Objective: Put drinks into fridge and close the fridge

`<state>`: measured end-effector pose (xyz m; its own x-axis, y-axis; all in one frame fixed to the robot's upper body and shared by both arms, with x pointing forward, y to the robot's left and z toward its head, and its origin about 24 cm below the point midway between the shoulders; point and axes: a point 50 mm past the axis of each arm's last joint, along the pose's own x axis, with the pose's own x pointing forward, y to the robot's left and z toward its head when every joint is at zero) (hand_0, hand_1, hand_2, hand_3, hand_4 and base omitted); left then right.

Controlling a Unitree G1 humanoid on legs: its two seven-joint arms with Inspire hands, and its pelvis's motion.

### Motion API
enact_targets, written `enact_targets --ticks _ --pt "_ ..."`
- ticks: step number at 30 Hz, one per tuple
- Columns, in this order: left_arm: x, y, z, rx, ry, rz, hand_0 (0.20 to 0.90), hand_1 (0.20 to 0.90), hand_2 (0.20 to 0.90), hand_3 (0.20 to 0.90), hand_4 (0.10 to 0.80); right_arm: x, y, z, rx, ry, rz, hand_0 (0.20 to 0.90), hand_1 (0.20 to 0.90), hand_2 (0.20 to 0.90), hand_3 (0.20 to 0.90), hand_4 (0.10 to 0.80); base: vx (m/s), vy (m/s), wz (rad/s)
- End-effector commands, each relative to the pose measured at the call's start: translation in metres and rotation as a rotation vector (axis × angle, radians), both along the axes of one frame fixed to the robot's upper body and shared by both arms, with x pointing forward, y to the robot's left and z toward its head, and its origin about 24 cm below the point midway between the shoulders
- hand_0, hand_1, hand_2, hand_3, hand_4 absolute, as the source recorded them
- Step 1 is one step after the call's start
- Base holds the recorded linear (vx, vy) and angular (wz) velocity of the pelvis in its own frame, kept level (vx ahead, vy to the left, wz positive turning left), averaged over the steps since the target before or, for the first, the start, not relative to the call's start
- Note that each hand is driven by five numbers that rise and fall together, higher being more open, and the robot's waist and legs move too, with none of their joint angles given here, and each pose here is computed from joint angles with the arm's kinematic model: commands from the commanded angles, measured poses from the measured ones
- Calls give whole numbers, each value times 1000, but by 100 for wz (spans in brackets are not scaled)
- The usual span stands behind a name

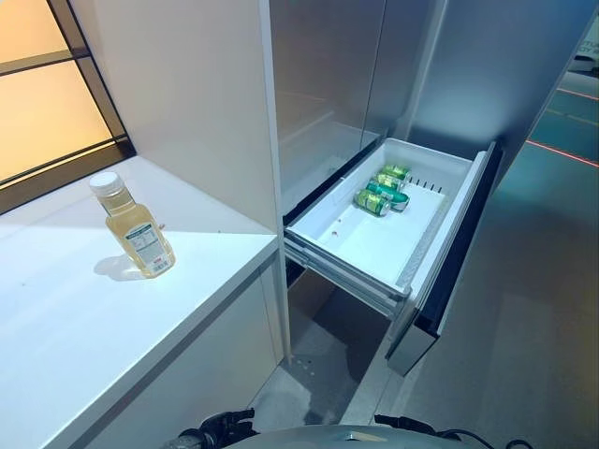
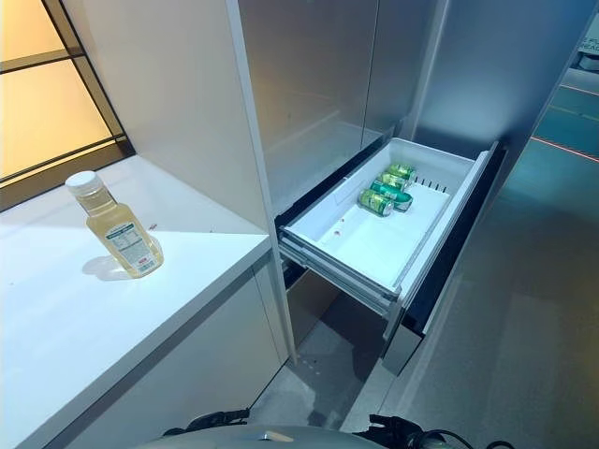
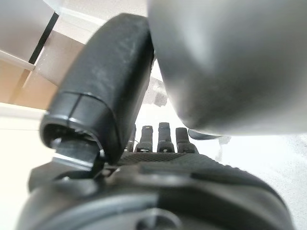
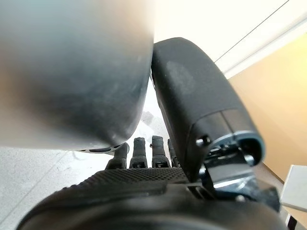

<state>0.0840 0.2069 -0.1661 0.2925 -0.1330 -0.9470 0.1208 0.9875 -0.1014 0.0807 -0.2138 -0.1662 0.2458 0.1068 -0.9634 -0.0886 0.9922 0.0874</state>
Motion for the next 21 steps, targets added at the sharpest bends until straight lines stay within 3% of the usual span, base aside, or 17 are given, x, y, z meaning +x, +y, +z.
enact_targets --ticks 1,10,14,21 --pt "15 -10 2 -54 -57 36 900 900 900 900 800 16 12 1 25 -18 62 900 900 900 900 800 0 0 0" --pt "20 -1 4 79 -128 43 900 900 900 900 800 14 13 1 27 -20 62 900 900 900 900 800 0 0 0" --pt "36 0 11 83 -240 21 900 900 900 900 800 16 12 1 26 -22 61 900 900 900 900 800 0 0 0" --pt "82 -19 39 -289 -386 -98 900 900 900 900 800 28 0 7 8 -45 76 900 900 900 900 800 -15 14 -1"
